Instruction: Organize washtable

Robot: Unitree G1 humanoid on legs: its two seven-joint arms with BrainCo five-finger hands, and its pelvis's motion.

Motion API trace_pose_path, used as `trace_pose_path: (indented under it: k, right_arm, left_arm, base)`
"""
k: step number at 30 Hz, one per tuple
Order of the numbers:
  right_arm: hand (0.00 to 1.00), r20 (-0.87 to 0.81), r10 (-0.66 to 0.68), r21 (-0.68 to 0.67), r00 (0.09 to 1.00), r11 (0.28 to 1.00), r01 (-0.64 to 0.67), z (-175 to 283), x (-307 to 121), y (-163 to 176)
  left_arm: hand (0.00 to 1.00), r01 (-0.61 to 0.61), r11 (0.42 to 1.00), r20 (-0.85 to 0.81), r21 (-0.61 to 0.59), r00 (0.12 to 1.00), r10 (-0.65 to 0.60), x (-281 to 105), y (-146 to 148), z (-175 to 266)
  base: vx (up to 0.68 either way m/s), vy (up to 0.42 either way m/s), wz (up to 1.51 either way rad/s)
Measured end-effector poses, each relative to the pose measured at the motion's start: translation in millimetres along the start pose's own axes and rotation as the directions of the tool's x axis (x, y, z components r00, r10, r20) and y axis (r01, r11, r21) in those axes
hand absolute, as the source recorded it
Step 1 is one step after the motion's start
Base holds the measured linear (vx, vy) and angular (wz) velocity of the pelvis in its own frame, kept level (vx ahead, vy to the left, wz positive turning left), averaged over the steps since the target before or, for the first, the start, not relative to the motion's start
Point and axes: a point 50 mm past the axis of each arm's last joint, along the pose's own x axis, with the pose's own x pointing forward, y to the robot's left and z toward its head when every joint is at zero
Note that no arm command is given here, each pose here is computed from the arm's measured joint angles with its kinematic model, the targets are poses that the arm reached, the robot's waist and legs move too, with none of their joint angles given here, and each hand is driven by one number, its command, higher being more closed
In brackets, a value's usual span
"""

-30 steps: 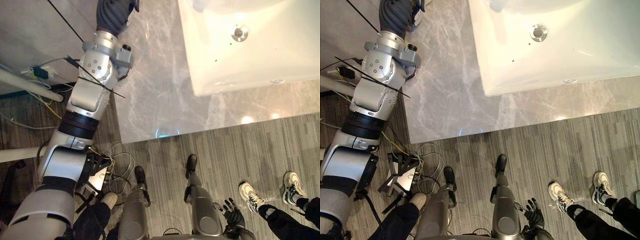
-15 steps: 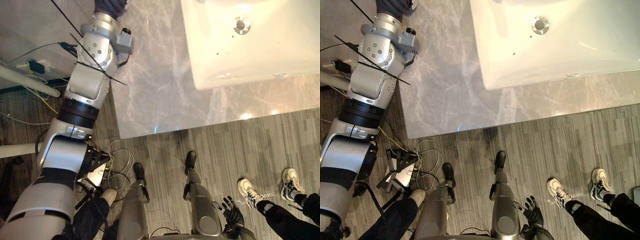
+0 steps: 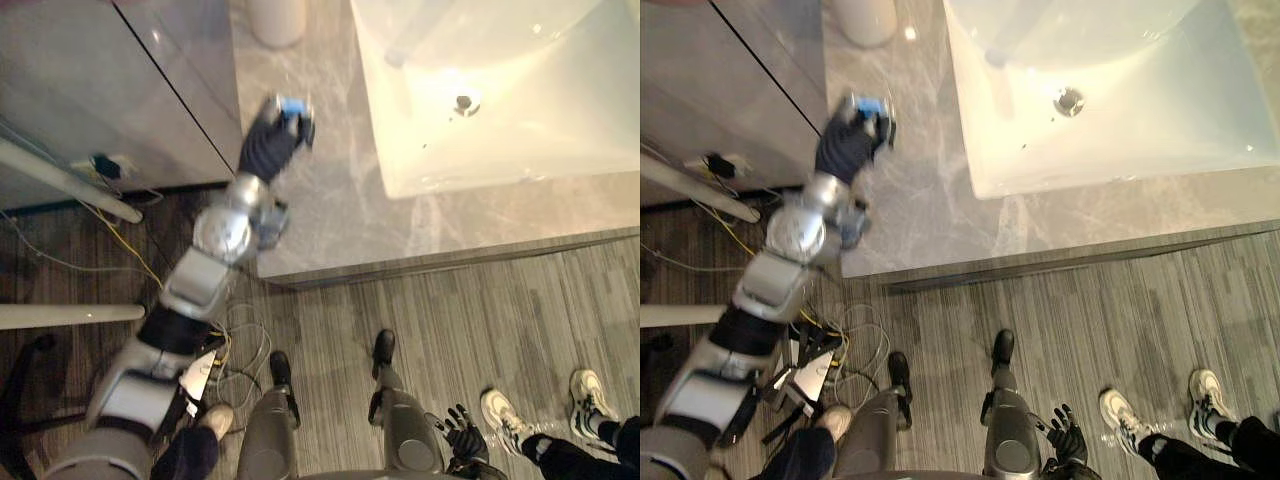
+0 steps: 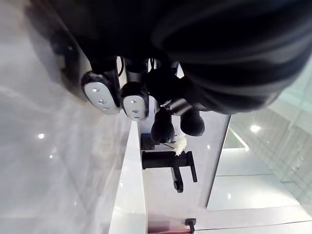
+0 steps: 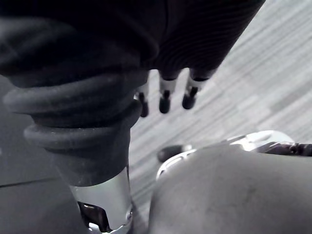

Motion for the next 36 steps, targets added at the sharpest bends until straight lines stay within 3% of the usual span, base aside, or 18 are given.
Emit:
trace_pose_path:
  k: [3,11,26,36]
  right_arm:
    - [0.00,-0.039,-0.013,0.000,0.999,1.000,0.013,-8,-1,-6]
    - [0.00,-0.147,-0.054,-0.059,0.988,0.997,0.046,-27,-4,-22]
    - [0.00,-0.217,-0.063,-0.052,0.974,0.997,0.053,-41,-7,-20]
    - [0.00,-0.243,-0.066,-0.047,0.968,0.997,0.056,-47,-9,-20]
  left_arm:
    - [1.00,-0.030,0.994,-0.103,-0.105,0.995,0.019,-37,-13,-24]
    - [1.00,-0.104,0.975,-0.323,-0.198,0.946,0.036,-96,-33,-62]
    - [1.00,-0.133,0.963,-0.387,-0.234,0.921,0.033,-107,-42,-75]
    - [1.00,-0.077,0.961,-0.383,-0.266,0.923,-0.032,-104,-61,-75]
  base:
    - [-0.03,-0.005,0.05]
    - [0.01,-0.006,0.06]
    - [-0.01,-0.010,0.05]
    - [0.00,-0.007,0.03]
